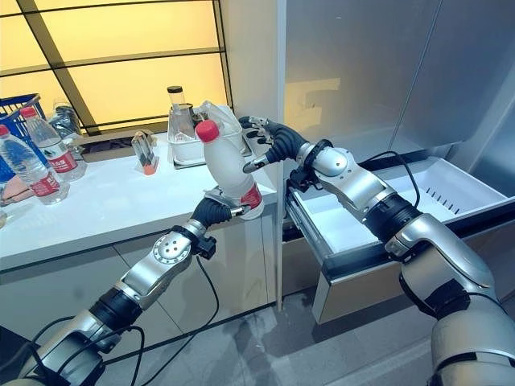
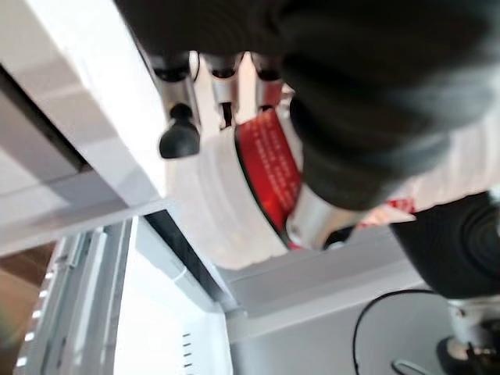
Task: Take the drinks into the refrigerator
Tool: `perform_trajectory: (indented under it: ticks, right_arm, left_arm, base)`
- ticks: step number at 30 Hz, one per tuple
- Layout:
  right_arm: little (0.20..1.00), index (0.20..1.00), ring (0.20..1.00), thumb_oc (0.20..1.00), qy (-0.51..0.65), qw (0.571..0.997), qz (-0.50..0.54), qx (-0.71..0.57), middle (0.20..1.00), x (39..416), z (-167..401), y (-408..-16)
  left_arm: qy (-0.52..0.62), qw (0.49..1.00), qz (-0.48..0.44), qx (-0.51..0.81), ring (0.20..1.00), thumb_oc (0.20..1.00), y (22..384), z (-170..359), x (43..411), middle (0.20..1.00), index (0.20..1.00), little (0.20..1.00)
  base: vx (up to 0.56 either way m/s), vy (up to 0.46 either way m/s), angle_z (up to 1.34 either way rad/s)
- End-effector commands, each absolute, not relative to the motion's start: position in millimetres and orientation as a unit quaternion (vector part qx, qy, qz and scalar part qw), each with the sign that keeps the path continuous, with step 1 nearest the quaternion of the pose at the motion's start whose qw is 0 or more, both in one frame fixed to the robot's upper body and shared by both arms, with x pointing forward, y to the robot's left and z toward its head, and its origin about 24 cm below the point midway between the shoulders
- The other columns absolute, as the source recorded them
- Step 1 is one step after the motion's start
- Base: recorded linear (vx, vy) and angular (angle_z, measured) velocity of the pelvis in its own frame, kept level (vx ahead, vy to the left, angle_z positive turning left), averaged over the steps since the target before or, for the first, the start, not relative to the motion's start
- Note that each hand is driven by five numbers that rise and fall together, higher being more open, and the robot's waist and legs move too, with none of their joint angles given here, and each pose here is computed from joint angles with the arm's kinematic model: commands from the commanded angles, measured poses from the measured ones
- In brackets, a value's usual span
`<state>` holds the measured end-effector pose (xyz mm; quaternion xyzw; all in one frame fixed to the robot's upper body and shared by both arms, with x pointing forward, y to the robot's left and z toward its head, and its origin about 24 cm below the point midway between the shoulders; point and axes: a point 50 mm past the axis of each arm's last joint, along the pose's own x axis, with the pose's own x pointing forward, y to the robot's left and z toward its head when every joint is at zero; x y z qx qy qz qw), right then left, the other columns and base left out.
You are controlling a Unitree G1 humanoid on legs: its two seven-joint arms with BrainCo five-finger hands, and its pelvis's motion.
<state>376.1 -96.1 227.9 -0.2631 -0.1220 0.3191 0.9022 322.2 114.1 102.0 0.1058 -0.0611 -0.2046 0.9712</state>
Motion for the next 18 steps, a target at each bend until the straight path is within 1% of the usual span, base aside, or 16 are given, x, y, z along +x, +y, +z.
perform_trajectory:
  ticks: [1,2,4,8,13,14,15,17,18]
  right_arm:
    - [1.0,1.0,1.0,1.0,-0.185,0.89,0.321,-0.264,1.0,376,269,-75]
    - [1.0,1.0,1.0,1.0,-0.185,0.89,0.321,-0.264,1.0,376,269,-75]
    - [1.0,1.0,1.0,1.0,-0.192,0.892,0.322,-0.254,1.0,374,271,-73]
    - [1.0,1.0,1.0,1.0,-0.193,0.896,0.327,-0.23,1.0,372,271,-70]
    - [1.0,1.0,1.0,1.0,-0.183,0.896,0.336,-0.226,1.0,374,269,-61]
    - [1.0,1.0,1.0,1.0,-0.176,0.896,0.339,-0.226,1.0,375,267,-55]
    - [1.0,1.0,1.0,1.0,-0.173,0.895,0.343,-0.225,1.0,375,265,-52]
    - [1.0,1.0,1.0,1.0,-0.171,0.893,0.349,-0.226,1.0,374,263,-46]
    - [1.0,1.0,1.0,1.0,-0.171,0.892,0.353,-0.227,1.0,374,262,-44]
  left_arm:
    - [-0.212,0.945,-0.232,0.088,0.244,0.244,80,185,344,0.244,0.244,0.244]
    - [-0.212,0.945,-0.232,0.088,0.244,0.244,80,185,344,0.244,0.244,0.244]
    - [-0.213,0.948,-0.218,0.091,0.2,0.2,81,187,347,0.2,0.2,0.2]
    - [-0.202,0.955,-0.2,0.09,0.2,0.2,83,183,352,0.2,0.2,0.2]
    - [-0.178,0.959,-0.205,0.077,0.203,0.203,77,179,359,0.203,0.203,0.203]
    - [-0.165,0.962,-0.21,0.05,0.297,0.297,72,178,361,0.297,0.297,0.297]
    - [-0.165,0.962,-0.209,0.054,0.319,0.319,70,180,363,0.319,0.319,0.319]
    - [-0.173,0.961,-0.209,0.057,0.26,0.26,67,184,363,0.26,0.26,0.26]
    - [-0.177,0.96,-0.208,0.062,0.2,0.2,66,187,364,0.2,0.2,0.2]
  base:
    - [0.0,0.0,0.0]
    - [0.0,0.0,0.0]
    - [0.0,0.0,0.0]
    - [0.0,0.0,0.0]
    - [0.0,0.0,0.0]
    - [0.0,0.0,0.0]
    - [0.0,0.0,0.0]
    - [0.0,0.0,0.0]
    - [0.0,0.0,0.0]
